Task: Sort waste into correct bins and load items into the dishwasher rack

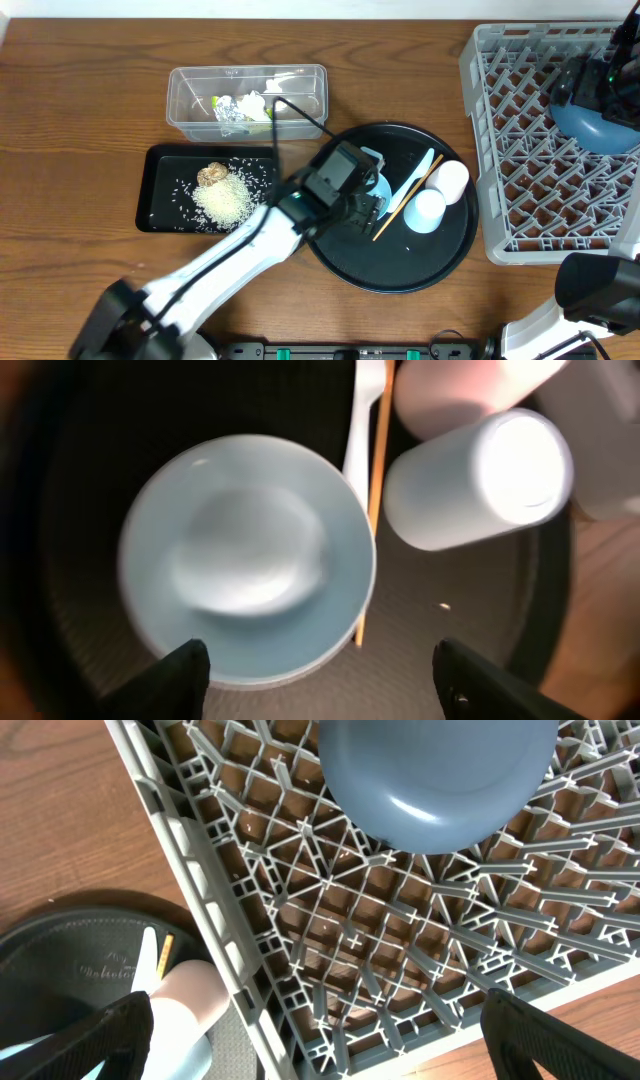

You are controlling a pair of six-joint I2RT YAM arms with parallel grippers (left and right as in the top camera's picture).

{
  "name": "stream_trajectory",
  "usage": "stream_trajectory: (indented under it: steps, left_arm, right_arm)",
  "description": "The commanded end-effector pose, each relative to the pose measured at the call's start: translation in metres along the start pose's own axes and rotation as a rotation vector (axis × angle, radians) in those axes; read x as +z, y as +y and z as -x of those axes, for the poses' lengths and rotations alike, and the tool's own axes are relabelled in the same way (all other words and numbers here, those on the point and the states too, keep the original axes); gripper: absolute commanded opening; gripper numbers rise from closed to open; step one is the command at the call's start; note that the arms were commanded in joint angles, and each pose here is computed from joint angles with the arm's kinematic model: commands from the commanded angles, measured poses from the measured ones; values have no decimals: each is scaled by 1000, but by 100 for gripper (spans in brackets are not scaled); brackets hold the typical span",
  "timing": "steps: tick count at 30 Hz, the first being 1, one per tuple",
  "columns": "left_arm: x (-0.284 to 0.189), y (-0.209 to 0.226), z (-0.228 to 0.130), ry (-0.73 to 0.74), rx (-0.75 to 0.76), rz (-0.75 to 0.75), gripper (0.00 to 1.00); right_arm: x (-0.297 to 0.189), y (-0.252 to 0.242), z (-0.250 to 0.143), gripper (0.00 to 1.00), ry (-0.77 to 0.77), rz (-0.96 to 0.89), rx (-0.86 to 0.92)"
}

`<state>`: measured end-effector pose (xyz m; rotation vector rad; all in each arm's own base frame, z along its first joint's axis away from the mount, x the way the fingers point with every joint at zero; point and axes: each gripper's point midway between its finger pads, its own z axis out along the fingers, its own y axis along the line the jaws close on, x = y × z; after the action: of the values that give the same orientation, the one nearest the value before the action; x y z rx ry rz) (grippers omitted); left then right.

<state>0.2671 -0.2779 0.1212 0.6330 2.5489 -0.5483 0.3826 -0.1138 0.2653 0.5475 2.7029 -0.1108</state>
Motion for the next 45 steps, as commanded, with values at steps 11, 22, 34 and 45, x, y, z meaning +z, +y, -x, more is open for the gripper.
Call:
stream_trajectory:
  steps: [11,22,34,45]
  left_arm:
    - [-212,144,9,-428,-342,526,98]
    - [-255,214,-68,-361,-753,757,98]
    - [-241,223,-77,-286,-812,769,98]
    - [-240,237,-86,-312,-993,795,98]
  right_arm:
    - [2,-2,0,99,7,-2,16]
    - [2,-1,6,99,-18,1,17]
    - [-37,117,-26,99,81,681,-170]
    - [-27,224,-122,99,154,457,-786]
